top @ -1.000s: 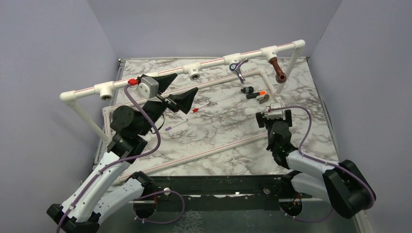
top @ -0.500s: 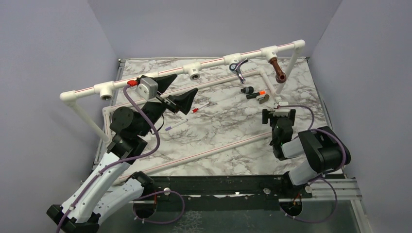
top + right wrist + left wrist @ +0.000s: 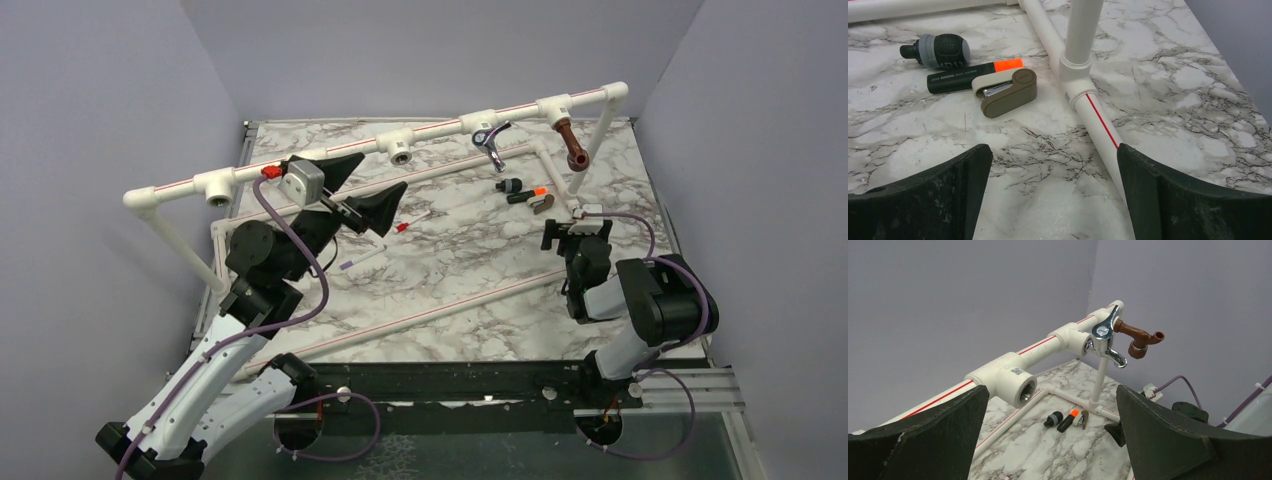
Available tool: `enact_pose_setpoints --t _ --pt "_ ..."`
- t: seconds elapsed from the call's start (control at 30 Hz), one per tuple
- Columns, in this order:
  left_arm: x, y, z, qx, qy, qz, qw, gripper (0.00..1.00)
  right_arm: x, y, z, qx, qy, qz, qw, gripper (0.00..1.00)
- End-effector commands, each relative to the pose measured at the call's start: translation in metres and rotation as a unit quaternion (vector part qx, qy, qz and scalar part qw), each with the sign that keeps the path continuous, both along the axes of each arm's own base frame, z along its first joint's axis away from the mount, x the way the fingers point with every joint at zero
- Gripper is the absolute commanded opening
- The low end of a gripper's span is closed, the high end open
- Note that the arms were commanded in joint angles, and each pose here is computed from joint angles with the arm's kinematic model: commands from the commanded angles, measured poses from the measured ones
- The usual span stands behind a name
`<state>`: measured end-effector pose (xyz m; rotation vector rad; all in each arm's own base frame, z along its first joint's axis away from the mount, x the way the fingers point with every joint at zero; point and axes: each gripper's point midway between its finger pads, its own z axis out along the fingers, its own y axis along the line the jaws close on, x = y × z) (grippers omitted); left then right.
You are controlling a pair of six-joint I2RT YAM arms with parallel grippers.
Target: Install the water faucets
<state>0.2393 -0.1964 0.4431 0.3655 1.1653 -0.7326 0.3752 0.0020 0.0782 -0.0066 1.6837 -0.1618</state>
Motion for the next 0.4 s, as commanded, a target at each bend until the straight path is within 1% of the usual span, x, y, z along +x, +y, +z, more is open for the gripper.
enact_pose_setpoints --t 0.0,0.13,0.27,0.37 --pt "-0.012 0.002 0.013 -0.016 -0.025 -0.012 0.999 0.99 0.006 0.003 0.007 0.015 -0.01 0.004 1.0 1.0" --pt "-0.016 0.007 0.019 -0.016 -0.036 -0.009 0.999 0.99 0.006 0.003 0.008 0.015 -0.016 0.005 1.0 1.0" --pt "-0.027 0.011 0.029 -0.02 -0.054 -0.019 0.998 0.99 0.01 0.004 0.005 0.018 -0.006 0.007 1.0 1.0" --pt "-0.034 0.021 0.036 -0.025 -0.065 -0.013 0.997 0.99 0.011 0.003 0.004 0.023 -0.002 0.015 1.0 1.0"
